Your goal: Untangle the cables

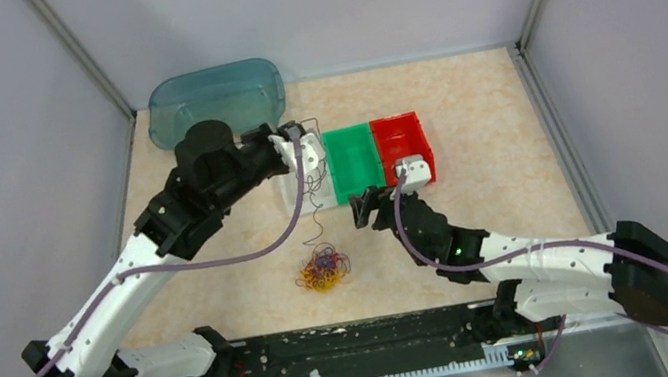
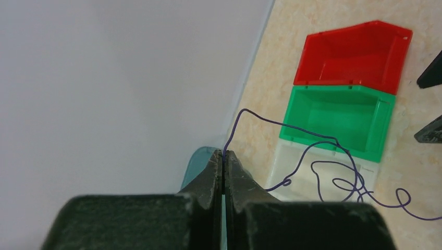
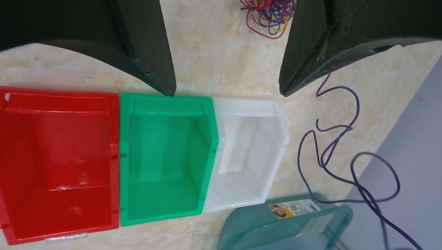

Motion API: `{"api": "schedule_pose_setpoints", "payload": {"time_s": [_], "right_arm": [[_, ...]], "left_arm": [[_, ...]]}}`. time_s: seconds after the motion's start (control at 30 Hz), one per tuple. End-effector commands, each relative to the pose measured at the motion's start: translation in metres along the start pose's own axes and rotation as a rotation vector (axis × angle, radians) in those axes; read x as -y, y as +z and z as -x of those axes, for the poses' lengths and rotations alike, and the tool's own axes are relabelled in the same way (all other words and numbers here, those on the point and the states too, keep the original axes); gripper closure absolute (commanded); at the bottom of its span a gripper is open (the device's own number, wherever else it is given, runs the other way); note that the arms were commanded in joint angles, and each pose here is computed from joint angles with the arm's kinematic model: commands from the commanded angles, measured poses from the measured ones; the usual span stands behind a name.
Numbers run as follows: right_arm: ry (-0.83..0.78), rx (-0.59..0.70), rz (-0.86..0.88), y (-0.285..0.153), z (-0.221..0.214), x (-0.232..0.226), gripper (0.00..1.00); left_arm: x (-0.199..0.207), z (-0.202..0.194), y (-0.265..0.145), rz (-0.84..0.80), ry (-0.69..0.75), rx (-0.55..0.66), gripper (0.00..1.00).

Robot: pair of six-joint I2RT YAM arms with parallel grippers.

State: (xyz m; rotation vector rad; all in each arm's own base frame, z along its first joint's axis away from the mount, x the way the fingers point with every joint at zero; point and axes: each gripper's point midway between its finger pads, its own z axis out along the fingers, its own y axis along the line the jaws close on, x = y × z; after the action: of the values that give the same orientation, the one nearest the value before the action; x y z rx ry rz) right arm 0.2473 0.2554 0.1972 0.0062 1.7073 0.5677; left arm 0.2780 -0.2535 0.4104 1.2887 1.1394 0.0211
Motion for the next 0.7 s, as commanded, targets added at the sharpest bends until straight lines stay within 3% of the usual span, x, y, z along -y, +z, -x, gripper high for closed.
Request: {"api": "schedule_pose_setpoints", "payload": {"time_s": [0.0,0.4,0.67], "right_arm": [[0.024,0.036,-0.030,0.001,0.025,0.005,0.27],[0.044,0.029,-0.068,-0.010,0.022,0.023,0.27],[0.061,0.018,-0.080,-0.013,0.018,0.027,0.28]], "left_arm": [[-0.002,-0.043,0.018,0.088,-0.029,-0.160,1.00],[-0.021,-0.123,0.037,0.160,-0.077,-0.308,1.00],[-0.050,-0.120,0.048,0.218,-0.083,-0.280,1.00]]}}
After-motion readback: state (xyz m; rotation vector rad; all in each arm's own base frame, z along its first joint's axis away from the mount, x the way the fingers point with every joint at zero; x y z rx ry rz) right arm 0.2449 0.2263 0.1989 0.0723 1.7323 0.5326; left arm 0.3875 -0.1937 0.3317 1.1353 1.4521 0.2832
